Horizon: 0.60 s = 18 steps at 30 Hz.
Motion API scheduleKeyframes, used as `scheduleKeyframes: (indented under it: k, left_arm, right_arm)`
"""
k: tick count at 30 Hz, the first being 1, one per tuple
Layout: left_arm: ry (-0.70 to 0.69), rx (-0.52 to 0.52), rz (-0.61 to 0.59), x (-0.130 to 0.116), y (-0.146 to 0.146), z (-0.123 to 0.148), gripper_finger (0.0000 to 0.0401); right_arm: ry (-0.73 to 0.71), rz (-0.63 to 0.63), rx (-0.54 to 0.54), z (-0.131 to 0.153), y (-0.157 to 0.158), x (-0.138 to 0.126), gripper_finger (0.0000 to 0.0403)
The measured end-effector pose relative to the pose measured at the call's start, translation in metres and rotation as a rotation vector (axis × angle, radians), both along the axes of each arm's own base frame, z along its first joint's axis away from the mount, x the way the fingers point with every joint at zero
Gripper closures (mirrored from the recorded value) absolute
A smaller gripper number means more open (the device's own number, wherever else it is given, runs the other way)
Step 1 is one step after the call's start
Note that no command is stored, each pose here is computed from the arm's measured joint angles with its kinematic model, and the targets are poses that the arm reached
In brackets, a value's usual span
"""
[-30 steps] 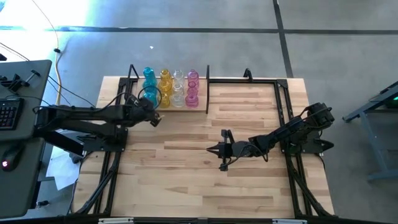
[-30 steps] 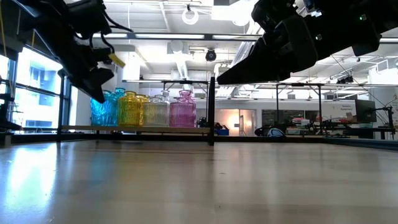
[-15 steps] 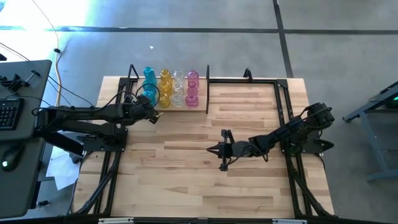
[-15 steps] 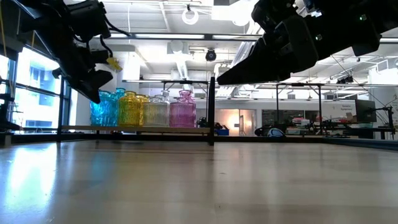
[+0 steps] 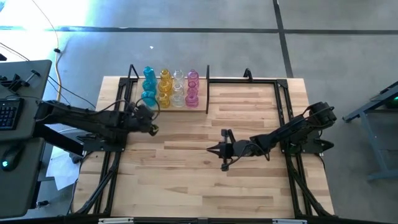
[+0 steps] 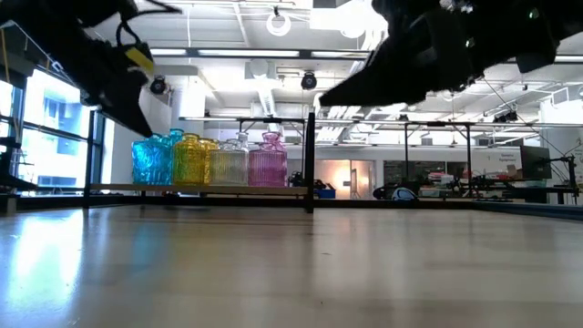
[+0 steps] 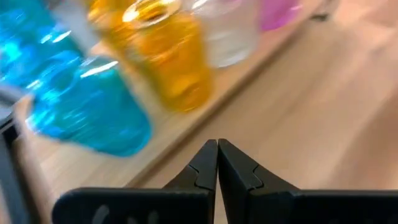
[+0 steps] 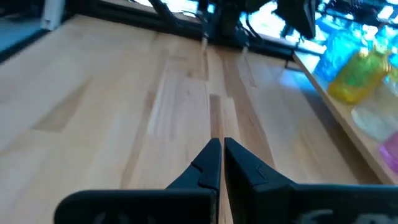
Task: Sort vases onto shelf
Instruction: Return to Home Position
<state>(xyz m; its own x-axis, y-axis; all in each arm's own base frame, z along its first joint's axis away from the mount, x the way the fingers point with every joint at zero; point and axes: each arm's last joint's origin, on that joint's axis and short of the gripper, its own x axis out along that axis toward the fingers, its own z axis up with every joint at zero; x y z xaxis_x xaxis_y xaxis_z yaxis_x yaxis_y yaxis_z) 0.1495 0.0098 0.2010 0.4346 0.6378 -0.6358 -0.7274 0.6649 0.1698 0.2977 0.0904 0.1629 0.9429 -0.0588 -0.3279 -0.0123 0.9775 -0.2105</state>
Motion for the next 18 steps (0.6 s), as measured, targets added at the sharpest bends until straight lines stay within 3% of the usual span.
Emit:
scheduleKeyframes:
  k: [10, 18]
  left_arm:
    - [-0.154, -0.007, -0.333, 0.018, -0.031, 0.011, 0.04]
    - [-0.376, -0.065, -0.854, 0.025, -0.044, -0.005, 0.0401]
  right_arm:
    - [-0.031, 0.148, 0.002, 0.037, -0.01, -0.018, 0.0402]
    - [-0.08, 0.197, 0.062, 0.022, -0.036, -0.042, 0.0402]
